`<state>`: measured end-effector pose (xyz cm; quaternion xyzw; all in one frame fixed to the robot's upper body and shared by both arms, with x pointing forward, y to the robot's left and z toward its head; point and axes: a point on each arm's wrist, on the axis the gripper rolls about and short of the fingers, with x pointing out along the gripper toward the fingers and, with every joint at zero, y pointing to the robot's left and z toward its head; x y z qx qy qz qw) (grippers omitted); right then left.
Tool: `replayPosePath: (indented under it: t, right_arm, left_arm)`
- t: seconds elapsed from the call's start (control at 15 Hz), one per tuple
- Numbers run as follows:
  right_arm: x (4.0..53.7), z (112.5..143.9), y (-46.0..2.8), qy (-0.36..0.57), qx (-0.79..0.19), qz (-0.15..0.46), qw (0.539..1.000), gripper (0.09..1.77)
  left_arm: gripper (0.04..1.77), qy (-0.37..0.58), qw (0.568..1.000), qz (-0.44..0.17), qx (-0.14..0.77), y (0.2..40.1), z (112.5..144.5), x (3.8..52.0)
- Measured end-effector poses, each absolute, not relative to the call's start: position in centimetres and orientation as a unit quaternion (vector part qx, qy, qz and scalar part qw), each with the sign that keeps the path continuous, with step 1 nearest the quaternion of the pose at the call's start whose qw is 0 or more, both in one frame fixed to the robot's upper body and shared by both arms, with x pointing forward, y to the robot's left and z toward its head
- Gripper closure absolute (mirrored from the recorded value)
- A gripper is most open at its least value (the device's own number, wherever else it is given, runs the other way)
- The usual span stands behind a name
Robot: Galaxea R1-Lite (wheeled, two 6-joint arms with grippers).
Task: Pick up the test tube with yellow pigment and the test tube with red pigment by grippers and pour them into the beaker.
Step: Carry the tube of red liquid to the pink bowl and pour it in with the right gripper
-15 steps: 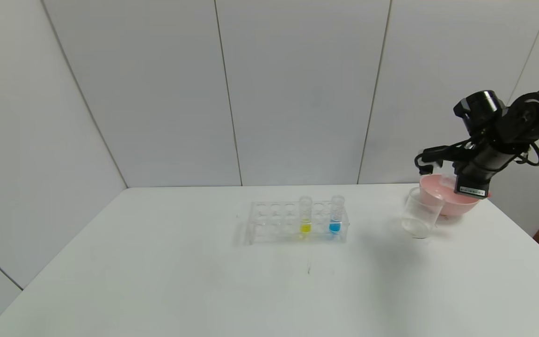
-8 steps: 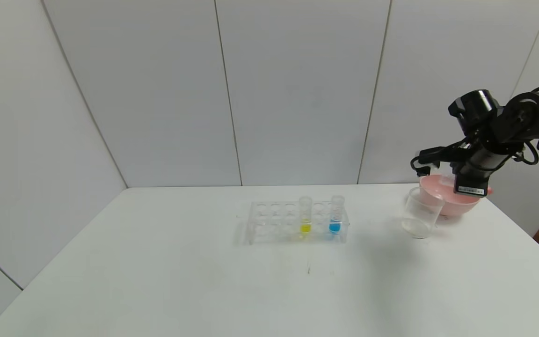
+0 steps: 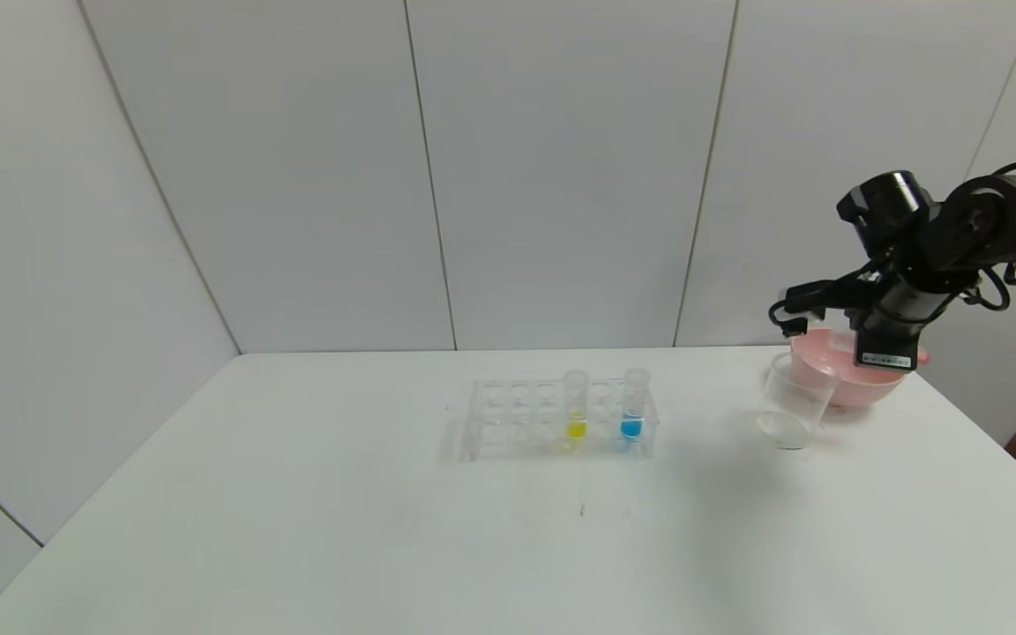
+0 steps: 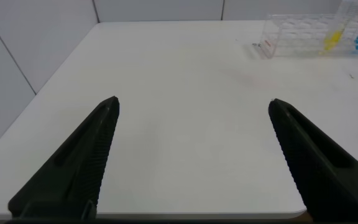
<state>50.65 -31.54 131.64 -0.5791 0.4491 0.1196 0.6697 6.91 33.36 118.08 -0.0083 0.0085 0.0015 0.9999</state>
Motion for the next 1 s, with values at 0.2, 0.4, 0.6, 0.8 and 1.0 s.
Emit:
replayPosePath:
  t: [0.2,0.4,0.6,0.8,1.0]
  right_arm:
    - [50.7,131.7,-31.5,0.454,-0.593,0.106,0.656,1.36]
    - [50.8,131.7,-31.1,0.456,-0.605,0.094,0.646,1.36]
    - [51.0,131.5,-30.7,0.454,-0.610,0.089,0.643,1.36]
    - [51.4,131.2,-30.2,0.460,-0.623,0.061,0.630,1.36]
    - [51.5,130.9,-29.9,0.460,-0.631,0.066,0.622,1.36]
  left_arm:
    - [0.09,0.008,1.000,0.001,-0.008,33.4,118.1,6.9]
    - [0.09,0.008,1.000,0.001,-0.008,33.4,118.1,6.9]
    - [0.09,0.008,1.000,0.001,-0.008,33.4,118.1,6.9]
    - [0.09,0.008,1.000,0.001,-0.008,33.4,118.1,6.9]
    - [0.09,0.008,1.000,0.001,-0.008,33.4,118.1,6.9]
